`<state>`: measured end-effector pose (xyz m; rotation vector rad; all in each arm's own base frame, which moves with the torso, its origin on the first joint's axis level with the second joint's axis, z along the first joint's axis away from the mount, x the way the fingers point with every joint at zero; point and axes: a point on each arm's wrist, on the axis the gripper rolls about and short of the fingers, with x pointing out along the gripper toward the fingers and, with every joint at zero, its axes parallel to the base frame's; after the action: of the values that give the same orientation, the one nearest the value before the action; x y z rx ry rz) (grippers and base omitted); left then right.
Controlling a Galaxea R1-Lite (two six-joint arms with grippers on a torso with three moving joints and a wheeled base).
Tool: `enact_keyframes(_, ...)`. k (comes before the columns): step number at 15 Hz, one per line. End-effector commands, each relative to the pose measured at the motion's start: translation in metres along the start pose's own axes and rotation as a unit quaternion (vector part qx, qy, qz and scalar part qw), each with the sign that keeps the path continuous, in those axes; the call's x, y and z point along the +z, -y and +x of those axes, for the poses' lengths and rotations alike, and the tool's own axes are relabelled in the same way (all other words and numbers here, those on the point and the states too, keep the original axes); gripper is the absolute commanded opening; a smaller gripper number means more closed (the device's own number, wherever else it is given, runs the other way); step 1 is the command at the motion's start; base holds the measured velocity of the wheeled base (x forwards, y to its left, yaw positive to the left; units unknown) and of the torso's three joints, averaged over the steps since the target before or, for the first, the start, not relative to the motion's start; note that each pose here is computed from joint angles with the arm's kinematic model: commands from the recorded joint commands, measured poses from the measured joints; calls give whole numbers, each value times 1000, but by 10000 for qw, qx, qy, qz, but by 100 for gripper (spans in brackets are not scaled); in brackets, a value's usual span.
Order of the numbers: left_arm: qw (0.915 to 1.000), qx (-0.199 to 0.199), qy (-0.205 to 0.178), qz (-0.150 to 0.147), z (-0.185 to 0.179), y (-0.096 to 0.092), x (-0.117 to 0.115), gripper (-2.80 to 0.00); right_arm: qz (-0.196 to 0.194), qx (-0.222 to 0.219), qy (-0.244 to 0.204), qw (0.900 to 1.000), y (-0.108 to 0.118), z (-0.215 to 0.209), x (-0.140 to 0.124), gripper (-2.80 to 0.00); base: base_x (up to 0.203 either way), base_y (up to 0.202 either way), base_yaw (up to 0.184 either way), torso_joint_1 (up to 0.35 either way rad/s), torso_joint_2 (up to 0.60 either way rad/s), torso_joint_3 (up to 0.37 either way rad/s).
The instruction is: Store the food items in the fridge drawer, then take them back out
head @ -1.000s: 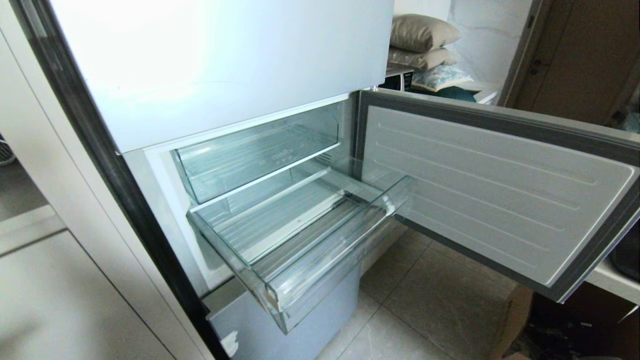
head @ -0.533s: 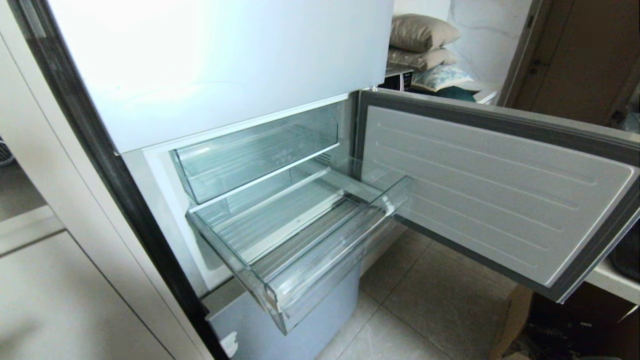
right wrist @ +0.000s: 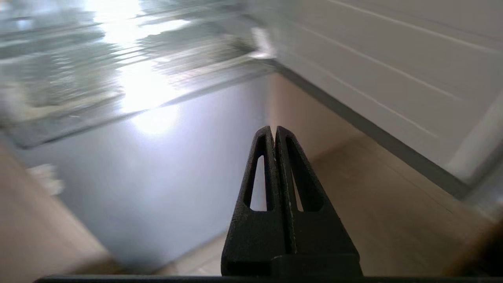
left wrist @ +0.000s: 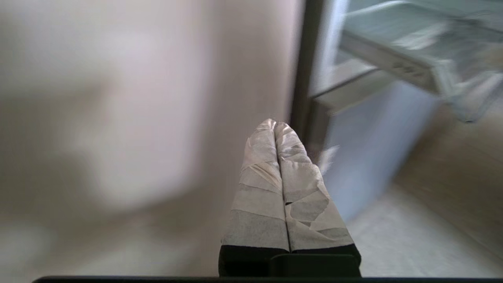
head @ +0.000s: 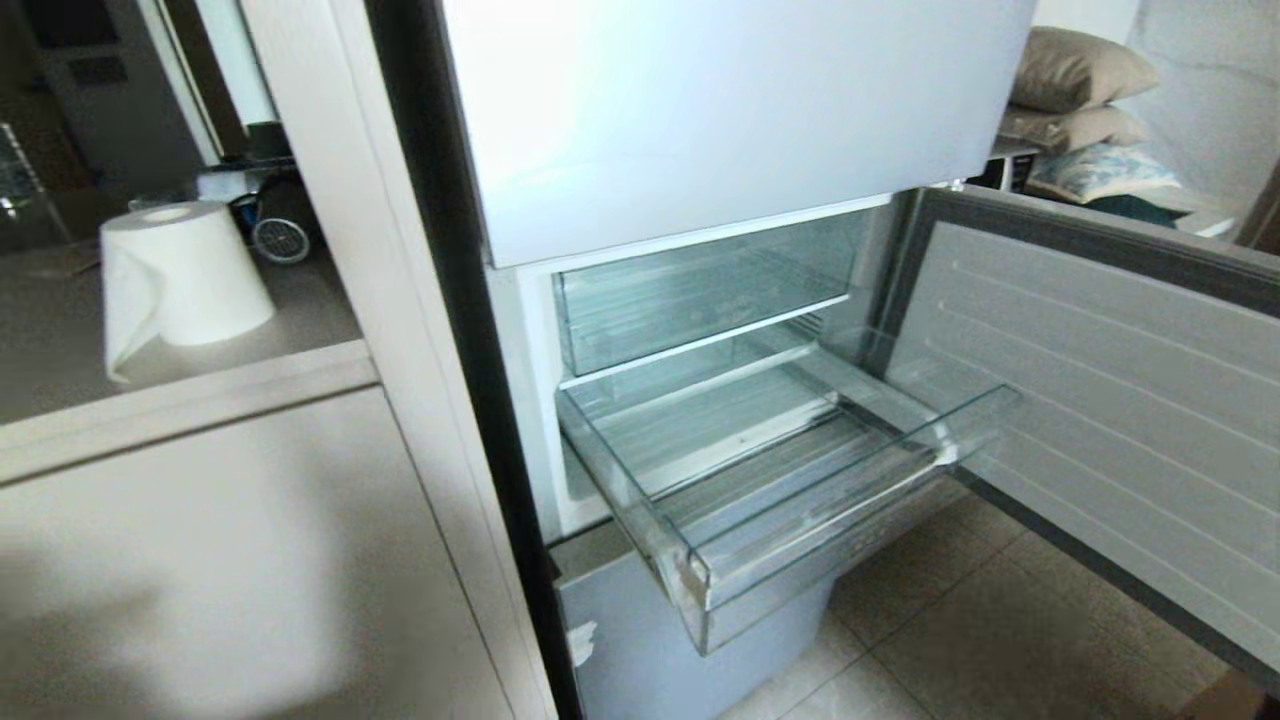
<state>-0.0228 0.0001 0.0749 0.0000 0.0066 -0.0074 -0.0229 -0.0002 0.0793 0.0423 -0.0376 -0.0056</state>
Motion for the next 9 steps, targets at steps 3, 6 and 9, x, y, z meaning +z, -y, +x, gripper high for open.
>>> enact_keyframes(3, 10000, -1, 2, 0, 0, 0, 0, -280, 170, 0, -3, 9999, 0, 0, 0, -280, 0, -5, 175, 3, 0, 4)
enact_keyframes(6, 10000, -1, 2, 0, 0, 0, 0, -280, 418, 1, -3, 9991, 0, 0, 0, -280, 2, -9, 172, 2, -2, 3)
enact_keyframes(9, 10000, -1, 2, 0, 0, 0, 0, -280, 246, -41, -562, 9981, 0, 10, 2, -280, 2, -2, 72, -1, 2, 3)
